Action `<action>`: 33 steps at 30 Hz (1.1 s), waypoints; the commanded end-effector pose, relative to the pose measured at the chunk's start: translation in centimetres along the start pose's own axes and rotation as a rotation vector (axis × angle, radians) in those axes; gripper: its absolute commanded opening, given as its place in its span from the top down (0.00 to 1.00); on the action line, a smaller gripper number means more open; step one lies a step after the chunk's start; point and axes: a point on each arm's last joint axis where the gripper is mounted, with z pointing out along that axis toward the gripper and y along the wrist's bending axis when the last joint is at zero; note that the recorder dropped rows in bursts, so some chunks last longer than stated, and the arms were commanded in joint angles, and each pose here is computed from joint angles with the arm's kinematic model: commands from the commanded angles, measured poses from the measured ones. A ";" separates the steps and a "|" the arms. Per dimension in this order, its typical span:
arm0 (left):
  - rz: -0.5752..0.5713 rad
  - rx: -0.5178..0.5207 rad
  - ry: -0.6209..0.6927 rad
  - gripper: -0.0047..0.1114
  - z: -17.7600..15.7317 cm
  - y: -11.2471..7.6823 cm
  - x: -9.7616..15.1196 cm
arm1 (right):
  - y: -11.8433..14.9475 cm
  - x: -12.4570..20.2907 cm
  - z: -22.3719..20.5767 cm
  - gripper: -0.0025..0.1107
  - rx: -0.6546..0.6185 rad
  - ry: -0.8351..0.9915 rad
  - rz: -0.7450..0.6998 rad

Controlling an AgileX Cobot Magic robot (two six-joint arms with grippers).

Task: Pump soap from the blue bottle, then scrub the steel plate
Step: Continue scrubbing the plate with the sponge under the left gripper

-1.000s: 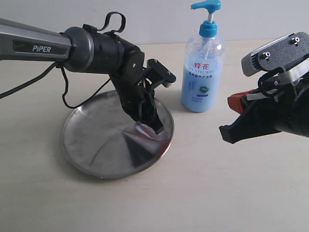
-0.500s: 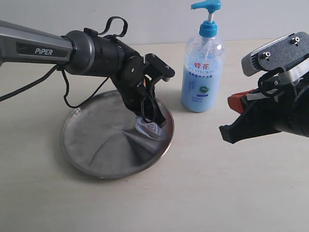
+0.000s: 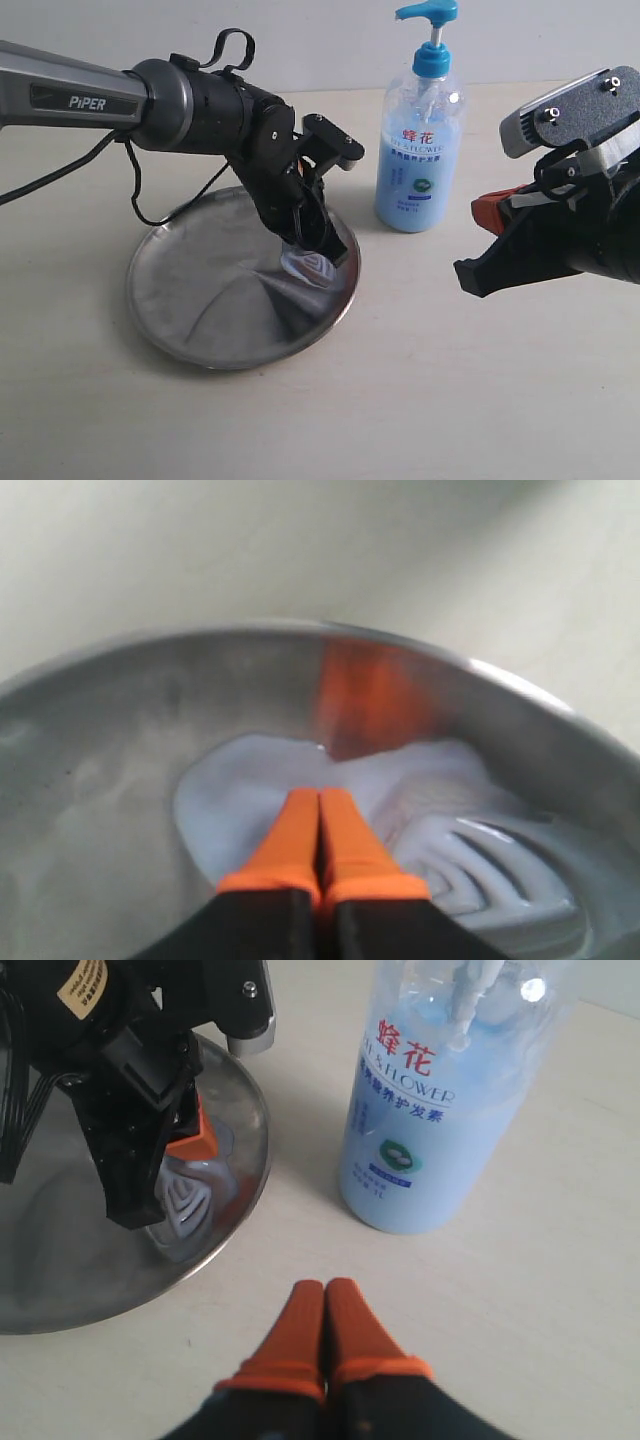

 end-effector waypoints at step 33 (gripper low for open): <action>0.017 0.025 0.186 0.96 1.7 -0.5 2.4 | 0.1 0.0 -0.1 0.98 -0.007 -0.005 -0.015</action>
